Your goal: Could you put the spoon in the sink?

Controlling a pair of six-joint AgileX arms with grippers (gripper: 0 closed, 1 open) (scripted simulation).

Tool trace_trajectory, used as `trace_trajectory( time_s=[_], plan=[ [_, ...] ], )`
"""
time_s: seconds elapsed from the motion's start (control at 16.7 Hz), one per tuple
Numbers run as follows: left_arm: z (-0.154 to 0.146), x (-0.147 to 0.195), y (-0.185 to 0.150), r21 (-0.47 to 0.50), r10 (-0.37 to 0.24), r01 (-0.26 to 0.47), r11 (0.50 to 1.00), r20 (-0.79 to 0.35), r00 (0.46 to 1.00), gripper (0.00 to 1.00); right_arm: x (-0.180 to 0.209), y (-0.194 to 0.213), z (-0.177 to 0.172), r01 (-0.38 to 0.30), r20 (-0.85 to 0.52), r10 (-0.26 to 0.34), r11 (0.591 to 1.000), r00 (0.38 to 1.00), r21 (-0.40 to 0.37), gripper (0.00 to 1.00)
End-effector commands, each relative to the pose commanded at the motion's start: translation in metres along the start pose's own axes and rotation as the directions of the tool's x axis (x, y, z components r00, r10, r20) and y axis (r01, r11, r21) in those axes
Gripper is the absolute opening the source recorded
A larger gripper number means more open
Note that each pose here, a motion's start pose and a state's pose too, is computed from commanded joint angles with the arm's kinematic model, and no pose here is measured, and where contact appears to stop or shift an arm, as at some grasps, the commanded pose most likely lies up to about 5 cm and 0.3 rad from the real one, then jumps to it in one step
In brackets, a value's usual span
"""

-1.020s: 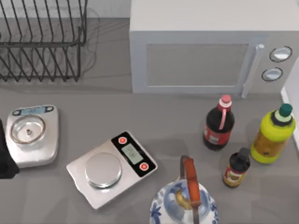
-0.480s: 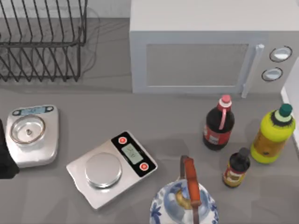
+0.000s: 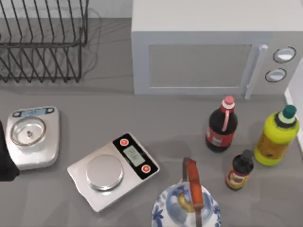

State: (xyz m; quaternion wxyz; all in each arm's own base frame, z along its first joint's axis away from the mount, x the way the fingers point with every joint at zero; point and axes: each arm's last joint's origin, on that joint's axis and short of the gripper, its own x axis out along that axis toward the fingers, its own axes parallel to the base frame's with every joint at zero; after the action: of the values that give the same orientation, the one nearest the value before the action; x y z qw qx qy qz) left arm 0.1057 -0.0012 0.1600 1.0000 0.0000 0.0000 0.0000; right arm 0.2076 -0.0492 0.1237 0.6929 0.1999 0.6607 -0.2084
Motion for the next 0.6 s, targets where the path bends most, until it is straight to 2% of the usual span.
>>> trace_trajectory(
  time_s=[0.6],
  plan=[
    [0.000, 0.000, 0.000, 0.000, 0.000, 0.000, 1.000, 0.000, 1.000, 1.00, -0.090, -0.001, 0.001, 0.002, -0.006, -0.002, 1.000, 1.000, -0.001, 0.00]
  ],
)
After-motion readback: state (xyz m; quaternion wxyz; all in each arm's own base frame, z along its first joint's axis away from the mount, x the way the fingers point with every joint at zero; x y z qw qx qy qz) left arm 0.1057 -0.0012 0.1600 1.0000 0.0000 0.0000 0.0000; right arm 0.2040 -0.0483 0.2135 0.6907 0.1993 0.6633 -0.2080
